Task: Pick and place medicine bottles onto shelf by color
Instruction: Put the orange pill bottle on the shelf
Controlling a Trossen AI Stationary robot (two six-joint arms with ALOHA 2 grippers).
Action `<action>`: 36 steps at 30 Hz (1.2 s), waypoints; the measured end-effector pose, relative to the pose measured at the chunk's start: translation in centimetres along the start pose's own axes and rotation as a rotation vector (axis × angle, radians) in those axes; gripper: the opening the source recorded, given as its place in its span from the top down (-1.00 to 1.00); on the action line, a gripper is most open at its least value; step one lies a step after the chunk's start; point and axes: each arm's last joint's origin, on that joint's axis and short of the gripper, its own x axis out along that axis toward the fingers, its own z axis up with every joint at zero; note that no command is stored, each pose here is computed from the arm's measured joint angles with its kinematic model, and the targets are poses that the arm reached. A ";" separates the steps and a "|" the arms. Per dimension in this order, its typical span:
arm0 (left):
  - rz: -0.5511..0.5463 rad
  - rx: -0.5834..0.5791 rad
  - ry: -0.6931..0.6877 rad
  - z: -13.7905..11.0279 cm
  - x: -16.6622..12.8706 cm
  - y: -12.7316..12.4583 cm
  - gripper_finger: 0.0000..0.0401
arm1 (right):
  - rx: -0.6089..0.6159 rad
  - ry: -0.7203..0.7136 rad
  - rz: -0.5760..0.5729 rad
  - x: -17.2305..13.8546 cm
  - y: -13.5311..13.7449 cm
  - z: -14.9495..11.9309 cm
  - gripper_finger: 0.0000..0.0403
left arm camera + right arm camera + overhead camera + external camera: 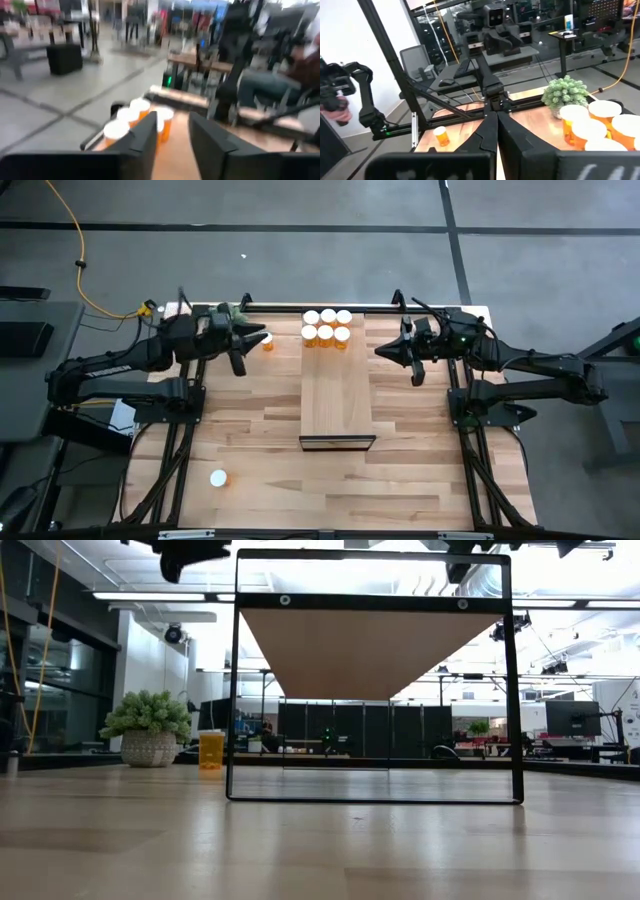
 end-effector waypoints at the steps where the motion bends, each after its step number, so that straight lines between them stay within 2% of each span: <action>1: 0.003 0.004 0.037 0.1 0.2 0.1 0.41 | 0.002 0.001 0.002 0.0 0.0 0.0 1.00; 9: 0.091 0.034 0.323 1.5 1.2 1.4 -0.33 | 0.036 0.012 0.001 0.0 0.0 -0.1 1.00; 15: 0.204 0.042 0.515 2.2 2.7 3.3 -0.66 | 0.039 0.015 0.000 0.0 0.0 -0.1 1.00; 19: 0.289 0.030 0.678 2.2 4.5 5.5 -0.72 | 0.039 0.015 0.000 0.0 0.0 -0.1 1.00; 24: 0.368 -0.046 0.913 -0.1 7.5 9.2 -0.71 | 0.041 0.022 -0.002 0.0 0.0 -0.2 1.00; 31: 0.371 -0.113 1.192 -5.2 10.8 11.8 -0.71 | 0.055 0.056 -0.011 0.0 -0.1 -0.6 1.00; 36: 0.361 -0.104 1.279 -7.6 12.3 12.6 -0.71 | 0.068 0.064 -0.013 0.0 -0.1 -0.6 1.00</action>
